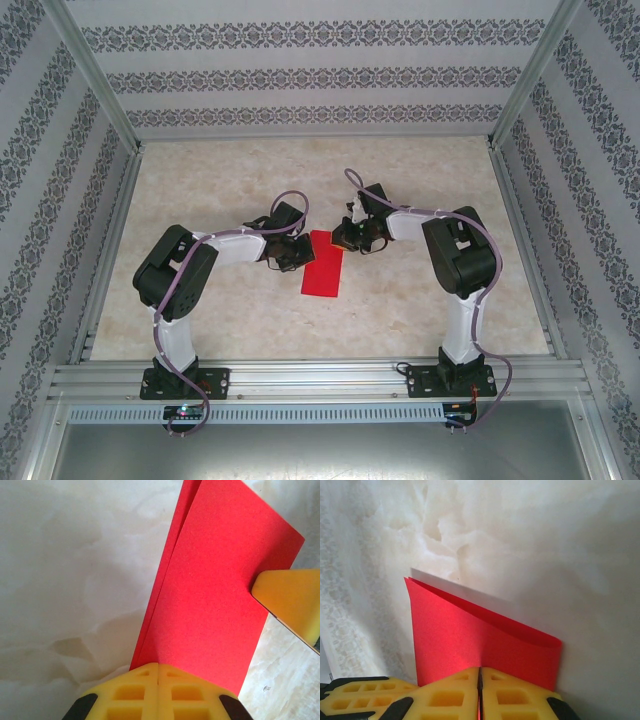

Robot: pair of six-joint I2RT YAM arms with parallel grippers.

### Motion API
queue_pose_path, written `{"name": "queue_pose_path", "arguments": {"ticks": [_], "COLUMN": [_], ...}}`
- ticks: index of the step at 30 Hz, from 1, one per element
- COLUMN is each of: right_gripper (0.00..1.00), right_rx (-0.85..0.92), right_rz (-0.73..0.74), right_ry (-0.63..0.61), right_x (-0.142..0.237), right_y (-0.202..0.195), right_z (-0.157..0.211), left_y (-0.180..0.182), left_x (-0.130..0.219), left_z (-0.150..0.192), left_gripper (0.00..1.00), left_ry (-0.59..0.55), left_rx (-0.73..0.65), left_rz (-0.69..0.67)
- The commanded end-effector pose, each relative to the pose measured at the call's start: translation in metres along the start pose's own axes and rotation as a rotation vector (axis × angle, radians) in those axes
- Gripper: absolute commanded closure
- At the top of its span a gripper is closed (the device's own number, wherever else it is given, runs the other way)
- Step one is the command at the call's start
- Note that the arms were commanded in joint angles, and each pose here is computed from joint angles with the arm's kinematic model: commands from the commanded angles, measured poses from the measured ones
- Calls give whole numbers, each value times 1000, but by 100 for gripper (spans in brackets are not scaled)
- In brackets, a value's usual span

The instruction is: Fold a paper plane with a square sheet of paper (pick it up from the middle)

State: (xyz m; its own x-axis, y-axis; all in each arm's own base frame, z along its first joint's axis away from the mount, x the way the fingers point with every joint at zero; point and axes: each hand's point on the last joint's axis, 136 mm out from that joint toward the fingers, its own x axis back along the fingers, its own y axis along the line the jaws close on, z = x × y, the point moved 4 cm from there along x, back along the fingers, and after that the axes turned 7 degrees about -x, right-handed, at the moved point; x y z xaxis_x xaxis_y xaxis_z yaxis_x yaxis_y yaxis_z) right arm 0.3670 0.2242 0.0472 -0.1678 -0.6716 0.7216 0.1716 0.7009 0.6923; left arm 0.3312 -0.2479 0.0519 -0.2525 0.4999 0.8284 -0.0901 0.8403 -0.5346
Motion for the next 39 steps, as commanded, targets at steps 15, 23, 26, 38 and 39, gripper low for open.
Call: {"name": "queue_pose_path", "arguments": {"ticks": [15,23,26,38,39], "right_gripper": [90,90,90,90,90], "right_rx": [21,4,31,21,10], "right_rz": [-1,91,47,-39,-30], "right_ry": [-25,-6,-27,-36,-29], "right_x": [5,-3,10,14,10], "right_y": [3,-15,4,16,11], "right_z": [-19,-15,-19,-28,-27], "left_y": [31,33,33,32,32], "left_x": [-2,-1,-1,-1,-1], "left_z": [24,26,26,26,27], "left_gripper": [100,100,100,100,100], "left_ry": [83,85,87,90,90], "left_rx": [5,2,2,-2,-1], "left_rz": [-132,-139,-138,-135,-134]}}
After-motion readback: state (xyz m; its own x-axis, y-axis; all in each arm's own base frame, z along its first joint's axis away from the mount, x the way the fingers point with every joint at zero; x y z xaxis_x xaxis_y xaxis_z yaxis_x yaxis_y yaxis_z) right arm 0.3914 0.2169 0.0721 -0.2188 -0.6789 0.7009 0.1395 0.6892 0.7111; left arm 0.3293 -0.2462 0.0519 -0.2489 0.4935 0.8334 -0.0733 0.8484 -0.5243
